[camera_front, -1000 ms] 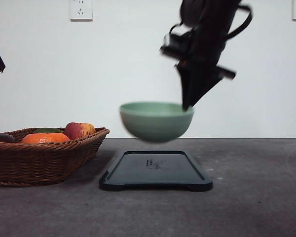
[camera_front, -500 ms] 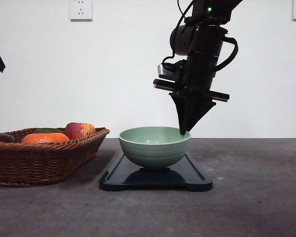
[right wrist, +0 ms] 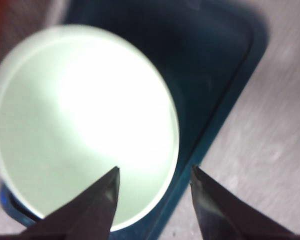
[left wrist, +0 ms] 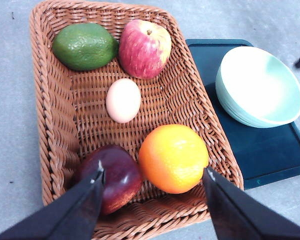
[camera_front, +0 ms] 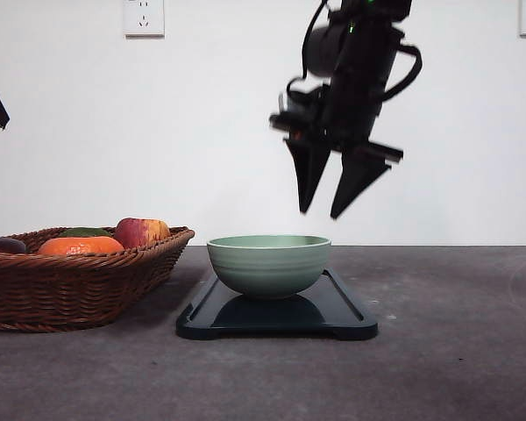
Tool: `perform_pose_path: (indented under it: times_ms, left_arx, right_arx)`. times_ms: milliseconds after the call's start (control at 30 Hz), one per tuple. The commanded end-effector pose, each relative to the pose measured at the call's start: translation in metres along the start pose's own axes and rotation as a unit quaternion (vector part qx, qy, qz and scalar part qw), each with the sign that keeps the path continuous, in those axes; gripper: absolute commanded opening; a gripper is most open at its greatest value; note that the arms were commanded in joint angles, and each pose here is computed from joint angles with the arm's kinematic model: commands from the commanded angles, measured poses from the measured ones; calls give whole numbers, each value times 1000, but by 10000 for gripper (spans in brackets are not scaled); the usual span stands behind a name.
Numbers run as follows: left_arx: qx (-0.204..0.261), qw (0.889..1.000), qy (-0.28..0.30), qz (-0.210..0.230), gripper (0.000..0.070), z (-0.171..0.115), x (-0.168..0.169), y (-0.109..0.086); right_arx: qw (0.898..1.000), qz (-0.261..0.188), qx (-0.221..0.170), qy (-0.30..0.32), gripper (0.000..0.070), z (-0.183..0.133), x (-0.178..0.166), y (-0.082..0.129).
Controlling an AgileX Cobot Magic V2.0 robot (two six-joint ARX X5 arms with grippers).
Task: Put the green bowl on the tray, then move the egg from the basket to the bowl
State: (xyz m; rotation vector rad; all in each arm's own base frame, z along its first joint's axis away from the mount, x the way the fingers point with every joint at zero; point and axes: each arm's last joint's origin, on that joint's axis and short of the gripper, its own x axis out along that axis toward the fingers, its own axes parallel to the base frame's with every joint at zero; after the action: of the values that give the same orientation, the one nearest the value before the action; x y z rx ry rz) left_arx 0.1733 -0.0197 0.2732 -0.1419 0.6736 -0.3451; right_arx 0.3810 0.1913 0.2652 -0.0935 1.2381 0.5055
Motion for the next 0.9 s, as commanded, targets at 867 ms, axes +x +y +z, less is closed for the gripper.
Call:
perform_pose_path:
  times_ms: [867]
  left_arx:
    - [11, 1000, -10, -4, 390, 6, -2, -1]
  right_arx:
    - [956, 32, -63, -284, 277, -174, -65, 5]
